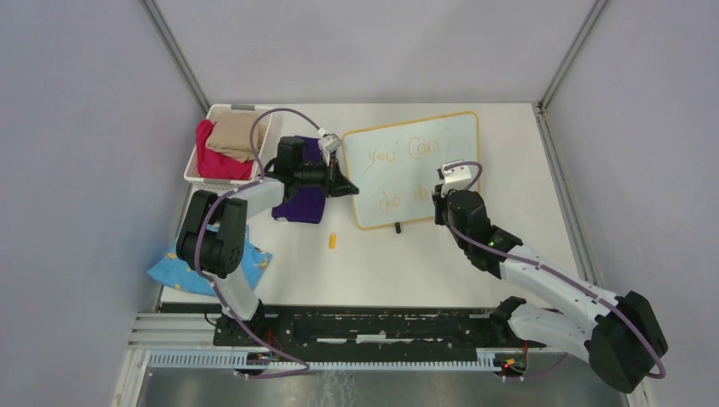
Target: Write a sentence on the whiteboard
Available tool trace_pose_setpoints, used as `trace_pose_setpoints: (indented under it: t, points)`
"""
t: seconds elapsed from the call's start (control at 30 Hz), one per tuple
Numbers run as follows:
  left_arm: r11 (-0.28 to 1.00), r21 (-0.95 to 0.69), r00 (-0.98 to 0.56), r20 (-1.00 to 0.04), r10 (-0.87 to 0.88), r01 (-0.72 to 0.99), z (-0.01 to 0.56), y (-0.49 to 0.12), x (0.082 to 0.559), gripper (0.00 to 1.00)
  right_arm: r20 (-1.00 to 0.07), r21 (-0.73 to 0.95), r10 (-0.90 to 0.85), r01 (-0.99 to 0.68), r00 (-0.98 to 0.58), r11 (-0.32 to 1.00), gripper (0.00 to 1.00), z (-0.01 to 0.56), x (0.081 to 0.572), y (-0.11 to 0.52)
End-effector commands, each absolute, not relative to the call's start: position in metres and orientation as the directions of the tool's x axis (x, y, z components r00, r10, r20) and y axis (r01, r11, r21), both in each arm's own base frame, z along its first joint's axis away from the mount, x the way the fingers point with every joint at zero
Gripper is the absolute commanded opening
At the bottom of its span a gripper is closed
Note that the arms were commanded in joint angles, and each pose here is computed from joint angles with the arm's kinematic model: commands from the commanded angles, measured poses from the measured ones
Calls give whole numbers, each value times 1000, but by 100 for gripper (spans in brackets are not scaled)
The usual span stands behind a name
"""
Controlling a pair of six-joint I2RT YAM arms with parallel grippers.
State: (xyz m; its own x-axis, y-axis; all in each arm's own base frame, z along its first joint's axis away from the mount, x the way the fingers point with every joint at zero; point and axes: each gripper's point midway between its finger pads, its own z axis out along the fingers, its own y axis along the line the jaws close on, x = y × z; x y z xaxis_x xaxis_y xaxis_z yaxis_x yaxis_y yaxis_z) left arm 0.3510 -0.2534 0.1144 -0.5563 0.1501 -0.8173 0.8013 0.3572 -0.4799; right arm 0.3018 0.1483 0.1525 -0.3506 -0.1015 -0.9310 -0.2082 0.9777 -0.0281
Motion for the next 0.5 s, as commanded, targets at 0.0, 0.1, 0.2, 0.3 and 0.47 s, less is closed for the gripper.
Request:
trace_pose_setpoints:
  t: [0.0,0.1,0.2,0.3,0.47]
  points:
    - [438,-376,-513,-821,251,816,80,-251,356,2,-964,11,-42,-196,-264,981,0,193,315,154]
    - [438,-376,-513,-821,252,817,80,-251,355,2,-965,9,-42,-191,-261,982,0,195,319,154]
    - [438,-374,-511,-821,253,817,80,-251,355,2,-963,4,-46,-184,-265,983,0,193,321,152]
    - [438,-375,-512,-821,253,817,80,-251,355,2,-961,0,-50,-178,-274,984,0,188,322,150]
    - [438,-374,-511,-821,253,817,80,-251,355,2,-955,-3,-55,-179,-290,984,0,179,322,150]
